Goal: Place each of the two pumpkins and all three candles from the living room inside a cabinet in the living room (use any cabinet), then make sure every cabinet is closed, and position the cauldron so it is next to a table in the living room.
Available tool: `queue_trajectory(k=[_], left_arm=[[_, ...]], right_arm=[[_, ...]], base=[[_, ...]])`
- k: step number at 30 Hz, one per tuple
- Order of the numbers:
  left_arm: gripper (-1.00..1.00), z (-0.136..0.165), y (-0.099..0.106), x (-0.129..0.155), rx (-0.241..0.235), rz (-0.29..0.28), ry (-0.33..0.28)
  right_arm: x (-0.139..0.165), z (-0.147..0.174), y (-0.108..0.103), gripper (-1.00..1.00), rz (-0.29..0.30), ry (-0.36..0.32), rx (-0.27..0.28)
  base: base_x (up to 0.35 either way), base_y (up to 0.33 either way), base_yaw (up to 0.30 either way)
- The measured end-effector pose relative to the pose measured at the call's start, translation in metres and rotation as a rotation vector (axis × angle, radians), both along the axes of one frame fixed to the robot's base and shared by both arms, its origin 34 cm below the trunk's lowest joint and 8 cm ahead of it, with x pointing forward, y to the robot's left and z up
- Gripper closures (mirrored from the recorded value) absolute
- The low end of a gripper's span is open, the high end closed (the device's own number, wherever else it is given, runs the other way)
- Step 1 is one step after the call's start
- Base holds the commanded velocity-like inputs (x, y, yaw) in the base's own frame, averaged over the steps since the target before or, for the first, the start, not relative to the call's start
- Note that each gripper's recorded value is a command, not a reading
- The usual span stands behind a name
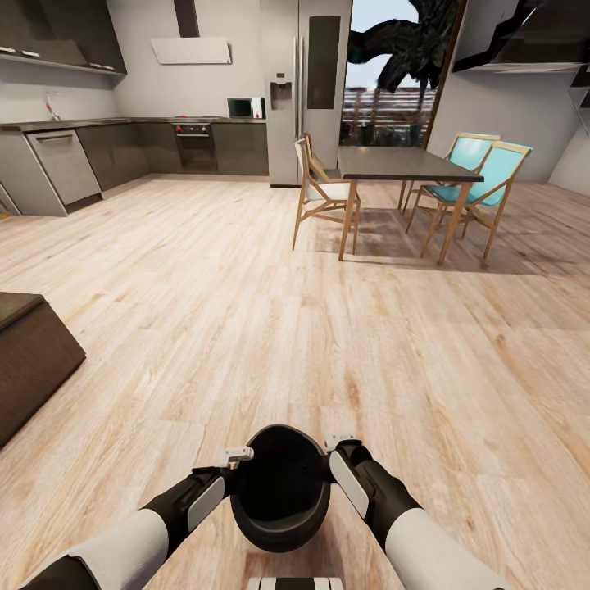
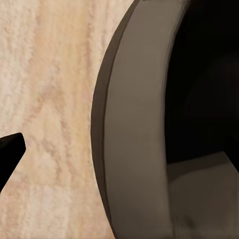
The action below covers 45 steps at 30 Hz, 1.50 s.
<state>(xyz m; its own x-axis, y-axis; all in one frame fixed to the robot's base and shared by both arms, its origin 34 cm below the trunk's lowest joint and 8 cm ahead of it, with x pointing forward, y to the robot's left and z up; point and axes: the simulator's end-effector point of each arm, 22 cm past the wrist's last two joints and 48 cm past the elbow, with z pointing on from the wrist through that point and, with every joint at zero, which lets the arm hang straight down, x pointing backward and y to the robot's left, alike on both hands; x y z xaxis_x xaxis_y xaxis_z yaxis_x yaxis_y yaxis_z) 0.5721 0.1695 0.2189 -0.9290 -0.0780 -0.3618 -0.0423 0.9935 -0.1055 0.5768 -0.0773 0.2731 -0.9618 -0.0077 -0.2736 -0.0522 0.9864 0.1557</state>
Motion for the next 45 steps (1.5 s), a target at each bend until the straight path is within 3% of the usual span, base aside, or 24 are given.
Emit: queue_trajectory(k=[10,26,45], left_arm=[[-1.00,-0.008,0.000,-0.004,-0.001,0.000,0.014],[-1.00,-0.008,0.000,-0.004,-0.001,0.000,0.014],[-1.00,-0.014,0.000,-0.008,-0.001,0.000,0.026]], right_arm=[[-0.011,-0.031,-0.018,-1.00,-0.037,0.029,-0.041],[-0.004,-0.033,-0.021,-1.00,-0.057,-0.006,-0.044],[-0.007,-0.039,-0.022,-1.00,-0.057,0.006,-0.046]], base=[[0.000,0.000,0.000],[0.000,0.000,0.000],[0.000,0.000,0.000]])
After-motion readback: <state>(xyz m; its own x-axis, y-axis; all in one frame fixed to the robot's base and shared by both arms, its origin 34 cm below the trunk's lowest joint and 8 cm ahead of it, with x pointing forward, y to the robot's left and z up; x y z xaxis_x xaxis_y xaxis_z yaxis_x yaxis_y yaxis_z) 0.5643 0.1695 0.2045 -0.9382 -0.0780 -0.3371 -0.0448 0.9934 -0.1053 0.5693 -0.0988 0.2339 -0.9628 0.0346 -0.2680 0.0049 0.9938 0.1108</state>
